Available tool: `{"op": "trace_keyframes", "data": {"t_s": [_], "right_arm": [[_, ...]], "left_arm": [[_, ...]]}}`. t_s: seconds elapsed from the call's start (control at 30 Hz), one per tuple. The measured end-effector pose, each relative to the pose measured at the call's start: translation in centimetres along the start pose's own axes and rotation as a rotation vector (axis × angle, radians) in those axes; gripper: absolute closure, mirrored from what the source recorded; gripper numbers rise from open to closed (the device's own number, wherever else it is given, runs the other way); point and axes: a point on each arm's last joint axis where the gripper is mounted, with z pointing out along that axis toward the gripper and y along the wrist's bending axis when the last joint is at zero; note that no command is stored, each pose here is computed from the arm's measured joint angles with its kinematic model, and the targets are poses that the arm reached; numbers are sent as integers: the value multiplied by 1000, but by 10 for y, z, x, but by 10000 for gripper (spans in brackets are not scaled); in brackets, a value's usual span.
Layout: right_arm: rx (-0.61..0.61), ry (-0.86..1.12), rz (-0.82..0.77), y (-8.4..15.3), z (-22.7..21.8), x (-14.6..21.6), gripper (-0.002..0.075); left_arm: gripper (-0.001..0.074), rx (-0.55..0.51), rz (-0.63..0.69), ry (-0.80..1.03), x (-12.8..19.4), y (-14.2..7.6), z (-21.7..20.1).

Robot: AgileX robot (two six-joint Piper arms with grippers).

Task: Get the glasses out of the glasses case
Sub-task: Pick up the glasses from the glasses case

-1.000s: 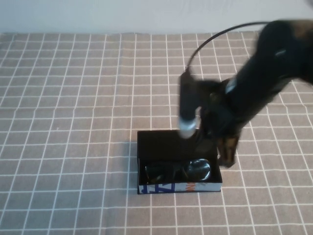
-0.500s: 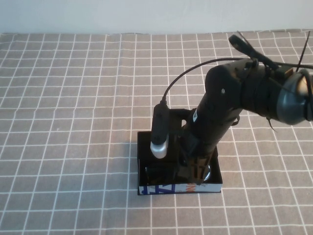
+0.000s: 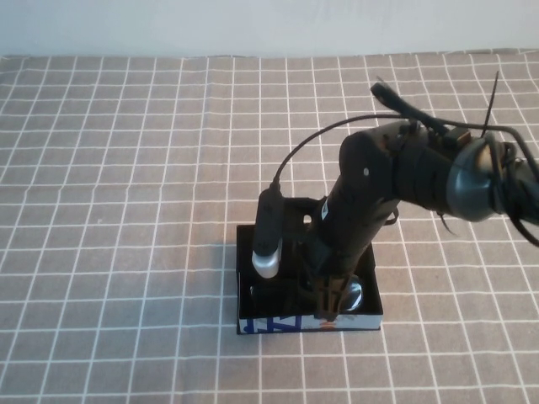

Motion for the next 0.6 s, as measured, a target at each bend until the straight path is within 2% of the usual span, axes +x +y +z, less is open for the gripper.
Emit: {"op": "trace_keyframes", "data": {"t_s": [0.33,0.4,0.53,0.6], "right_arm": [[-8,13,6,-2,15,2,451],[-7,12,6,-3,15,2,496],[-9,1,23,-2,11,1,660],[0,-3,41,-1,5,0,669]], "left_arm": [[739,0,0,0,0,0,0],[739,0,0,0,0,0,0],[739,0,0,0,0,0,0],[739,0,0,0,0,0,0]]}}
